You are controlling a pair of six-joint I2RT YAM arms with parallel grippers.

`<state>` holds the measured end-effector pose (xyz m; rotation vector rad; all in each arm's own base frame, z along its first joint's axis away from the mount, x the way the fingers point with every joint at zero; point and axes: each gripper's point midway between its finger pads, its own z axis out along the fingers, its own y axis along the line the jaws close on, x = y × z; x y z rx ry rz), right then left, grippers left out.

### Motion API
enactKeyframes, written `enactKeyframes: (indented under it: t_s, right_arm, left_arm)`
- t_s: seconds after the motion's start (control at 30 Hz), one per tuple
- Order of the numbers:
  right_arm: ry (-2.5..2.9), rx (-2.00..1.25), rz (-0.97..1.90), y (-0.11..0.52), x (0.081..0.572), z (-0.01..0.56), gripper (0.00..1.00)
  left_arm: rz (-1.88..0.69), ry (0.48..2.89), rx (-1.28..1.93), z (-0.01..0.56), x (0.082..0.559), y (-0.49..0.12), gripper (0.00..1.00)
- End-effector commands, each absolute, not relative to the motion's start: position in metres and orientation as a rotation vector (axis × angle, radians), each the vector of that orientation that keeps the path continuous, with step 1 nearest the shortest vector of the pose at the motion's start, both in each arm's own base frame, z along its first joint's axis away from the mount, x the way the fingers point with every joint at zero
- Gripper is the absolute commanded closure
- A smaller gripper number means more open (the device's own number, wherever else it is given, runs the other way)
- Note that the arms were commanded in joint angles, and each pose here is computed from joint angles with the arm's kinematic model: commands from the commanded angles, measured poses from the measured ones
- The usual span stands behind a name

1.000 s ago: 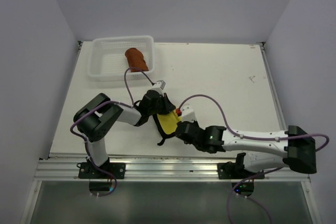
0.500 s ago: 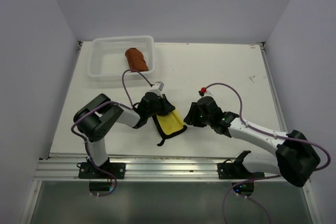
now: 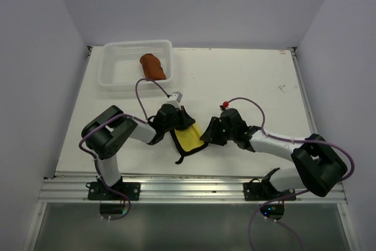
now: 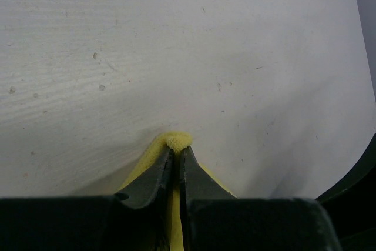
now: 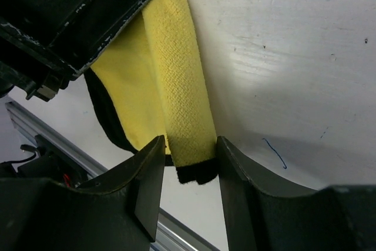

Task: Roll the towels
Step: Roll the towel

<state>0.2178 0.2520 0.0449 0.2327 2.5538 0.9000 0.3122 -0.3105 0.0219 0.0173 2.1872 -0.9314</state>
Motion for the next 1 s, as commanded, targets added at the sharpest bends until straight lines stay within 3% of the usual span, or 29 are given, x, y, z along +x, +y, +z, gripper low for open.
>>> enactKeyframes:
  t_s: [0.0, 0.3, 0.6, 0.97]
  right_arm:
    - [2.542, 0.239, 1.003, 0.260, 0.212, 0.046, 0.56]
    - [2.554, 0.252, 0.977, 0.248, 0.200, 0.035, 0.55]
    - [2.459, 0.271, 1.031, 0.251, 0.216, 0.075, 0.45]
    - [2.450, 0.463, 1.059, 0.238, 0.233, 0.069, 0.50]
  left_arm:
    - [-0.849, 2.199, -0.003, 0.013, 0.313, -0.294, 1.00]
    - [-0.847, 2.203, -0.008, 0.010, 0.312, -0.293, 1.00]
    - [-0.852, 2.199, -0.005, 0.012, 0.311, -0.292, 1.00]
    - [-0.847, 2.210, -0.001, 0.009, 0.308, -0.291, 1.00]
